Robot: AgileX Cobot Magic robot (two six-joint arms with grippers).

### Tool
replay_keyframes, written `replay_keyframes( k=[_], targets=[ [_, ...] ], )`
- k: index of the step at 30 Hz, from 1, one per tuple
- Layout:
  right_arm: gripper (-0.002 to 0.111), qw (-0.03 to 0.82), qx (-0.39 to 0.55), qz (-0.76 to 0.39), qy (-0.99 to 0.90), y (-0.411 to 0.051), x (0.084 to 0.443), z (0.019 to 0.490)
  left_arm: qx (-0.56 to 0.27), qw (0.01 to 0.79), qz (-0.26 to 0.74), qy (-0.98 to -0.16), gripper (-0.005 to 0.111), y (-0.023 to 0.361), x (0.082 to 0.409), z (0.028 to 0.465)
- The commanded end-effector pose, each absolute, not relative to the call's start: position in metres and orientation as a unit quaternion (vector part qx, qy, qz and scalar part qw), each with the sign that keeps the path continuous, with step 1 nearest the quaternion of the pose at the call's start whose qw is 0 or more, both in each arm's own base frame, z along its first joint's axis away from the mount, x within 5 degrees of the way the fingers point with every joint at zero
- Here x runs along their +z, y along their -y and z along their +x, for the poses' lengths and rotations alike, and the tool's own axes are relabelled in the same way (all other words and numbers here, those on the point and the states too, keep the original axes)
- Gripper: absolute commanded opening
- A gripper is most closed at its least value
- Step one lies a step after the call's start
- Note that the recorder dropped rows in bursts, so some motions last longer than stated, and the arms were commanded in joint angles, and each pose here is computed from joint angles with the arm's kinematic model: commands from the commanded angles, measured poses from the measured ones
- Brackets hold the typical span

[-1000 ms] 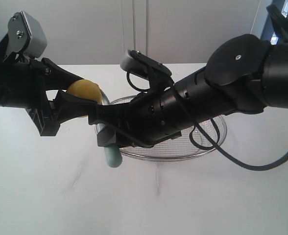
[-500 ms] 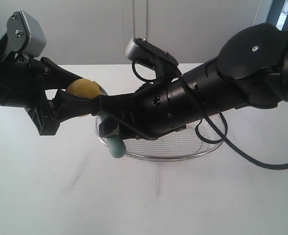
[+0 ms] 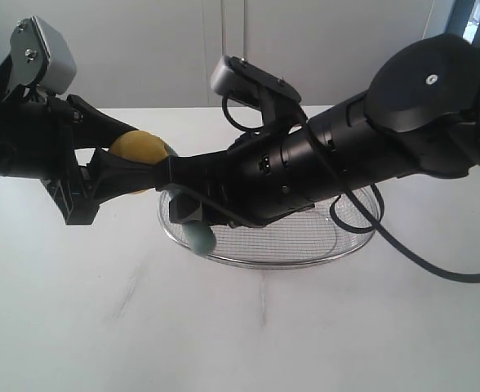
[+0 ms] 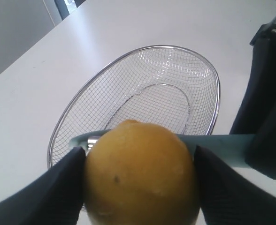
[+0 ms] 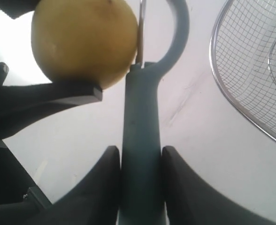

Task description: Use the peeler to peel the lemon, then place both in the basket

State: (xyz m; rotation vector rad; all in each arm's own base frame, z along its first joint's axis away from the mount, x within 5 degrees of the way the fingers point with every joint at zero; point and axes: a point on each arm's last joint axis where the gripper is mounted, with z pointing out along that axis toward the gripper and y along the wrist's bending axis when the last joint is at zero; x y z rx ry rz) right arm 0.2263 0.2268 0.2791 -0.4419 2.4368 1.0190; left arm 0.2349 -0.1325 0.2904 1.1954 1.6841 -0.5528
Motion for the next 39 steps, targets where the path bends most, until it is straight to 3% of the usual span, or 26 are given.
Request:
replay_keyframes(
  k=[1,25,39],
  targets=[
    [0.0,0.252,0.37,-0.156,-0.88,-0.225,0.285,0.227,-0.244,0.48,0.484,-0.69,0.0,0.133,0.292,0.232],
    [0.0,0.272,0.359,-0.148,-0.881,-0.224,0.285,0.231,-0.236,0.486,0.474,-0.695,0.0,0.132,0.292,0.234],
    [0.0,0.328,0.371,-0.158,-0.854,-0.207,0.324,0.214,-0.234,0.486,0.473,-0.696,0.0,0.132,0.292,0.235]
  ],
)
